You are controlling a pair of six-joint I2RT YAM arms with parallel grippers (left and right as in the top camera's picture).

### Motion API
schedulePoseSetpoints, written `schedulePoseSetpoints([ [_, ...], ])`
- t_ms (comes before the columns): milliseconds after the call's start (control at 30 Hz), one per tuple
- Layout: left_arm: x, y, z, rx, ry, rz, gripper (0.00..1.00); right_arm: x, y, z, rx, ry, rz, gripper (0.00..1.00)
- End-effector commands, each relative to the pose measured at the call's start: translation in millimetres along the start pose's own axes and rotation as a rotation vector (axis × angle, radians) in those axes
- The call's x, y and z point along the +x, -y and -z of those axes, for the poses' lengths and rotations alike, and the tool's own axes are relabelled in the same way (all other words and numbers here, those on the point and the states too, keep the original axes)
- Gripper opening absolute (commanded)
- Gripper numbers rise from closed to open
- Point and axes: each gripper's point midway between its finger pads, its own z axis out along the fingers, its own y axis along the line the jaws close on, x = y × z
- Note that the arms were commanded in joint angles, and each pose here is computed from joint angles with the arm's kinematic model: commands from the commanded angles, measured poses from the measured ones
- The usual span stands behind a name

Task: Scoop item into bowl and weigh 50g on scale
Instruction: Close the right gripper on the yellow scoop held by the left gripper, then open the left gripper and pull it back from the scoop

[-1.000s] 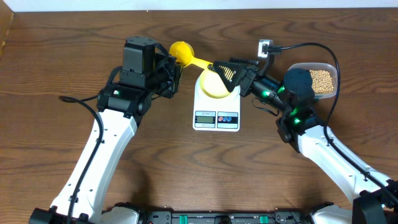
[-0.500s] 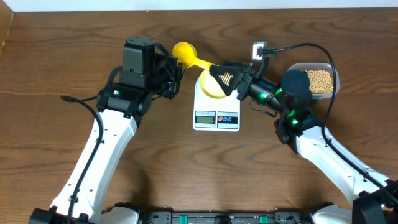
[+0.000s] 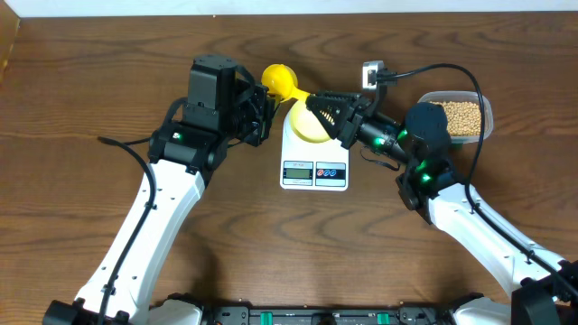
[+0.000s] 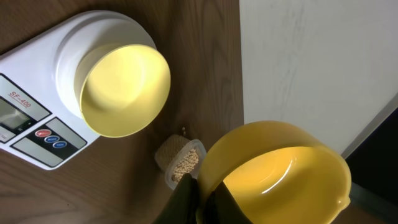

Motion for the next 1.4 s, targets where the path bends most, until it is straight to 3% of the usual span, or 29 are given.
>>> schedulePoseSetpoints([
  [0, 1.0, -3.4, -4.3, -0.011, -0.012, 0.012, 0.08, -4.9, -6.5, -3.2, -0.014, 0.010, 0.026, 0.30],
  [967, 9.4, -3.9, -6.1, -0.015, -0.026, 0.094, 0.08, -19.8, -5.6, -2.7, 0.008, 0.084, 0.048, 0.24],
  [1233, 8.2, -3.8, -6.2, -0.014, -0.019, 0.100, 0.08, -20.2, -5.2, -2.6, 0.010, 0.086, 0.048, 0.18],
  [1367, 7.7, -3.8, -6.2, -0.014, -0.016, 0.099, 0.08, -20.3, -4.9, -2.6, 0.012, 0.087, 0.047, 0.07],
])
